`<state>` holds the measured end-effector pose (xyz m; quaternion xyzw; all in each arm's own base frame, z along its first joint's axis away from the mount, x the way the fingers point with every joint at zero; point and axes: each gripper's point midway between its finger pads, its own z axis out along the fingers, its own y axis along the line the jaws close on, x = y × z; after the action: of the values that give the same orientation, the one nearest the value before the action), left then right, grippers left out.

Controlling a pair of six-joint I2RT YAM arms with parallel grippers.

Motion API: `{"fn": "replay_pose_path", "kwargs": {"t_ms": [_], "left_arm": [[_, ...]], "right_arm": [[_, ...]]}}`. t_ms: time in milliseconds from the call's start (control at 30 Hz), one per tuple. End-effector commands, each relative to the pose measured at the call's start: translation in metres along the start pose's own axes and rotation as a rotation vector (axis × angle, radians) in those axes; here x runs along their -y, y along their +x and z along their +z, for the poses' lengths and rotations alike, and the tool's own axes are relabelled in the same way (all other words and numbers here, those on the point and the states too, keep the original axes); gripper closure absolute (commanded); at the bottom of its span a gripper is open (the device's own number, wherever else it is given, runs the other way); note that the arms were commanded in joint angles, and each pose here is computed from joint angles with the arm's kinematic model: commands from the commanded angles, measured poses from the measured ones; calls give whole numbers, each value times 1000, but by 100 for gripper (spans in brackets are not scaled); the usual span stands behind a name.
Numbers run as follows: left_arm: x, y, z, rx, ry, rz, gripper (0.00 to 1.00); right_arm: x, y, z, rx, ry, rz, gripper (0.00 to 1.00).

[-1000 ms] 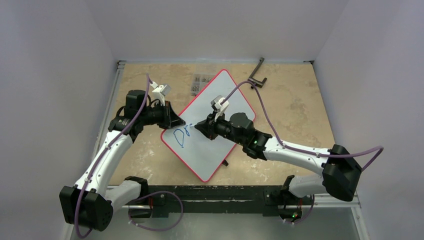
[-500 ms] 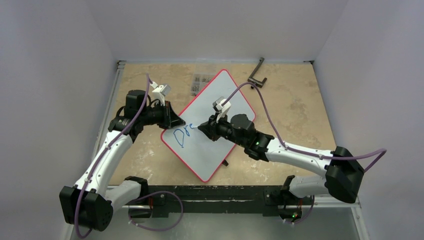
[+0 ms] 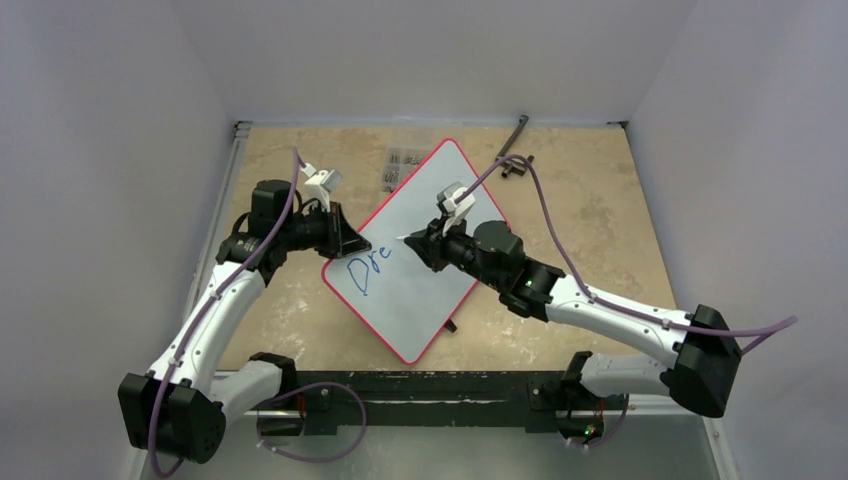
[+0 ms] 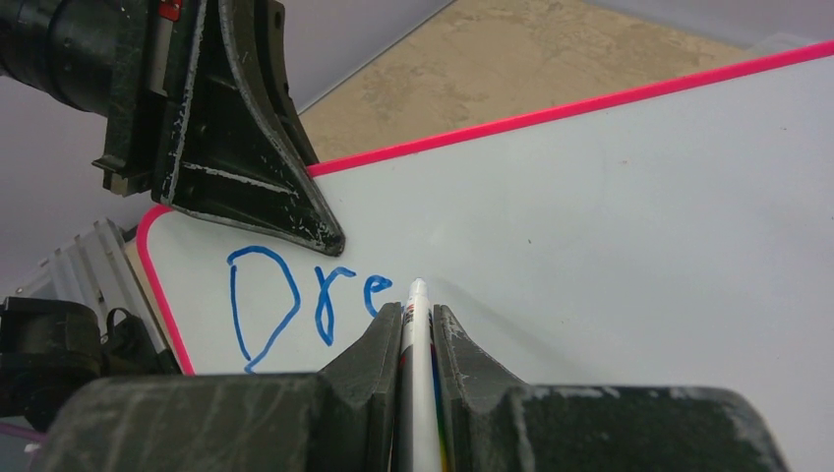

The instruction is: Write a sentence on the whiteboard

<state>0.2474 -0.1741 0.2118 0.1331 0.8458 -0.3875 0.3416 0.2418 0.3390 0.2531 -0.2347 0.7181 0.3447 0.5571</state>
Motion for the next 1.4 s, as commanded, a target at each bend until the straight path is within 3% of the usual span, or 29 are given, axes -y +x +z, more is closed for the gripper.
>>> {"fn": "replay_pose_path", "kwargs": {"t_ms": [0, 667, 1367], "left_arm": [[-32, 5, -1, -11, -139, 151, 100], [-31, 6, 0, -12, -134, 148, 100], [-31, 6, -1, -12, -137, 149, 100]], "right_arm": [[5, -29, 3, 75, 23, -3, 100], [10, -29, 24, 66, 20, 5, 100], [-11, -3, 25, -9, -128, -27, 100]]}}
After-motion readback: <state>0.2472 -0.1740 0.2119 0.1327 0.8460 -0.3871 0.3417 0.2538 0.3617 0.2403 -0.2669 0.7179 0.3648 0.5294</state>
